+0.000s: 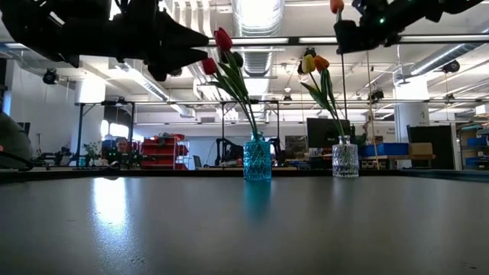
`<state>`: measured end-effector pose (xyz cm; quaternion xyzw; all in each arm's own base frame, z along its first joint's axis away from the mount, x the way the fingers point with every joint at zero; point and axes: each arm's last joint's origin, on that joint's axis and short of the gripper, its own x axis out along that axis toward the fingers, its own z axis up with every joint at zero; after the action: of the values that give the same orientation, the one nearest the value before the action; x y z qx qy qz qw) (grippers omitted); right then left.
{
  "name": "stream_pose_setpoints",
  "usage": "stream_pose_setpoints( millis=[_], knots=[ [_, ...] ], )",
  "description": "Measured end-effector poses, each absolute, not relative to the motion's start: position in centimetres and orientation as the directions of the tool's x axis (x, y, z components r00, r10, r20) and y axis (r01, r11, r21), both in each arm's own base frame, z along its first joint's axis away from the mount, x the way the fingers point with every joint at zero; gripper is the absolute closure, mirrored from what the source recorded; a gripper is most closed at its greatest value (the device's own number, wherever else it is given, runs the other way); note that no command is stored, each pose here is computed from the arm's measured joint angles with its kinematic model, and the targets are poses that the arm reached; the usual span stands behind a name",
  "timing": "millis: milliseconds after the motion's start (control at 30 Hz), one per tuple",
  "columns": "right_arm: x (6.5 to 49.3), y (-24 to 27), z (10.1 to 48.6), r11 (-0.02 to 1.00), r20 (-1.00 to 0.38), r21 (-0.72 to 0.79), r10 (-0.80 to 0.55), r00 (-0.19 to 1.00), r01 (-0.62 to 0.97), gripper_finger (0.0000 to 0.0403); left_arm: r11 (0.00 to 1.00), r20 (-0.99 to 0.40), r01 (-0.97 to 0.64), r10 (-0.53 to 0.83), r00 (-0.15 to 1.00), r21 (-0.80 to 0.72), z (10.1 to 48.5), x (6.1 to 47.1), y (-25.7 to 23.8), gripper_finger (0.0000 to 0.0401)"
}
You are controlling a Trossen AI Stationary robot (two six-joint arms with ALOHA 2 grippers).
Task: Sort flowers into vase by color
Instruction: Put the orange flower into the transparent vase
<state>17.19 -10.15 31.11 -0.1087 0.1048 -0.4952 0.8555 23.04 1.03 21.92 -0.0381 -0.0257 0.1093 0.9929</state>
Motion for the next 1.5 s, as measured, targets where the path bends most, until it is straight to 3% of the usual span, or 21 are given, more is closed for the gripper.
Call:
stream_pose_setpoints(
  millis=[733,1167,1500],
  knots=[
    [18.4,-14.2,28.8,0.412,-0.129,-0.272,-0.911,0.391,0.870,0.0387,0.973,0.043,-0.217,0.221,0.974,-0.081,22.0,22.6,1.0,0.0193],
    [17.8,-14.9,27.8,0.334,-0.207,-0.278,-0.936,0.283,0.901,0.0263,0.972,0.044,-0.216,0.221,0.974,-0.089,22.0,22.6,1.0,0.0193],
    [17.5,-15.2,27.7,0.328,-0.217,-0.279,-0.937,0.273,0.902,0.0264,0.972,0.035,-0.216,0.221,0.975,-0.095,21.9,22.6,1.0,0.0193]
  ],
)
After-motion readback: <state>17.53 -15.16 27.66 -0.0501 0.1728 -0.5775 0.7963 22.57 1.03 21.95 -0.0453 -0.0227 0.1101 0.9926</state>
